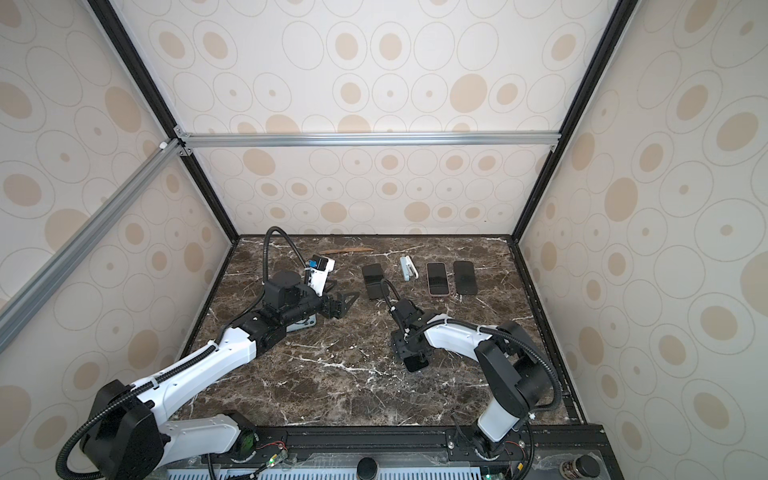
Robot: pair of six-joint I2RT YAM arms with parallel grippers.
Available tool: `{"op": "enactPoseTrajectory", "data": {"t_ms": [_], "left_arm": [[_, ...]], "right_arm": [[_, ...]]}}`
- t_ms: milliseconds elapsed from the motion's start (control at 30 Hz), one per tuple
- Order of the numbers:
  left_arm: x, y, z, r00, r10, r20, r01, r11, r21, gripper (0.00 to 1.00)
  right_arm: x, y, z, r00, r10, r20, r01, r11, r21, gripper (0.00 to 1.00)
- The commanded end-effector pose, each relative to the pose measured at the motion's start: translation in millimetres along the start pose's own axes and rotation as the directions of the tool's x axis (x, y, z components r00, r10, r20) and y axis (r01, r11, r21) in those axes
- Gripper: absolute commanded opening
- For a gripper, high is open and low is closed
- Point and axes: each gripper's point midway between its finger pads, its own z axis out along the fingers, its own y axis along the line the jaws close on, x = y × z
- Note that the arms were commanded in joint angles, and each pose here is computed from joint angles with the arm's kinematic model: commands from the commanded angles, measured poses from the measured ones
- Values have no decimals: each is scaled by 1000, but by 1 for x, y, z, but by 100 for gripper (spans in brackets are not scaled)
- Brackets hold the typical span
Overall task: Put the phone into the phone case
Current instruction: 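Lift the black phone with the right gripper and hold it upright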
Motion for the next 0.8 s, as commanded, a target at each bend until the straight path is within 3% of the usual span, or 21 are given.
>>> {"op": "enactPoseTrajectory", "data": {"t_ms": [0, 200, 333, 533, 700, 767], "left_arm": [[-15, -1, -7, 999, 25, 35, -25, 1000, -7, 89], [-13, 9, -6, 1000, 25, 18, -23, 998, -61, 89], [-11, 15, -5, 1000, 24, 9, -23, 996, -90, 89], [-11, 17, -5, 1000, 21, 11, -20, 995, -96, 89], [-13, 20, -7, 1000, 26, 16, -24, 994, -111, 89], [-14, 22, -8, 999, 29, 20, -27, 992, -119, 89]], "right_arm": [[24, 3, 12, 994, 1, -111, -3, 1000, -14, 79], [34, -9, 29, 980, 41, -194, -25, 996, 85, 81], [42, -10, 37, 974, 48, -221, -30, 996, 87, 78], [44, -8, 34, 977, 46, -207, -33, 997, 66, 63], [34, -7, 22, 985, 22, -170, -13, 998, 54, 39], [28, -8, 17, 989, 19, -150, -9, 998, 64, 38]]}}
